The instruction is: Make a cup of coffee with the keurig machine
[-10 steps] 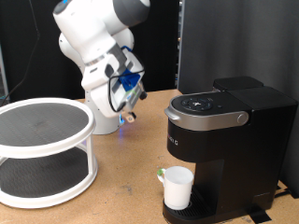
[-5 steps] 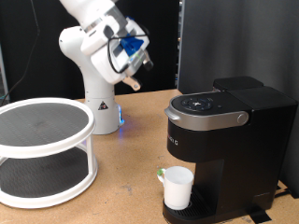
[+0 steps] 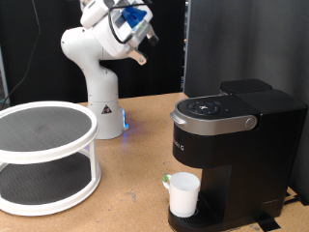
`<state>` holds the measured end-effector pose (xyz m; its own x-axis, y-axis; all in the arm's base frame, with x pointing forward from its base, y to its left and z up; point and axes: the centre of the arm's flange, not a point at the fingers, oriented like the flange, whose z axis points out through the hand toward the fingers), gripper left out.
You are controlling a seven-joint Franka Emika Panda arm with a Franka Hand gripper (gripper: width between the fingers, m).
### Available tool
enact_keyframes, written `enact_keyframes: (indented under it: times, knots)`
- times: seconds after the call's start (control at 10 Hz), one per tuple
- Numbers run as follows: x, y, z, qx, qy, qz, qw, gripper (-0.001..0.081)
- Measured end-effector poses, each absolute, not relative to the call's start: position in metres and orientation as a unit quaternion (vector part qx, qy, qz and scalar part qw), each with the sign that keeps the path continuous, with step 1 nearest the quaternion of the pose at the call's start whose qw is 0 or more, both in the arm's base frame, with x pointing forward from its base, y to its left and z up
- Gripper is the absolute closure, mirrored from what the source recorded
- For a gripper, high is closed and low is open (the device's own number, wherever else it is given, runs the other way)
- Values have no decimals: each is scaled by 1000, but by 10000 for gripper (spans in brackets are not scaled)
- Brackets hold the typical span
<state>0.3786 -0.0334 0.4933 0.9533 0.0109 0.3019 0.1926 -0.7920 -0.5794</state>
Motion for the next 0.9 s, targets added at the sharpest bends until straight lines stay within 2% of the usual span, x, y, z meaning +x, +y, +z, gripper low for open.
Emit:
enact_keyframes:
  times: [0.5, 0.9]
  knots:
    - [372, -37, 503, -935, -63, -137, 320, 0]
    - [382, -30, 511, -918, -121, -196, 323, 0]
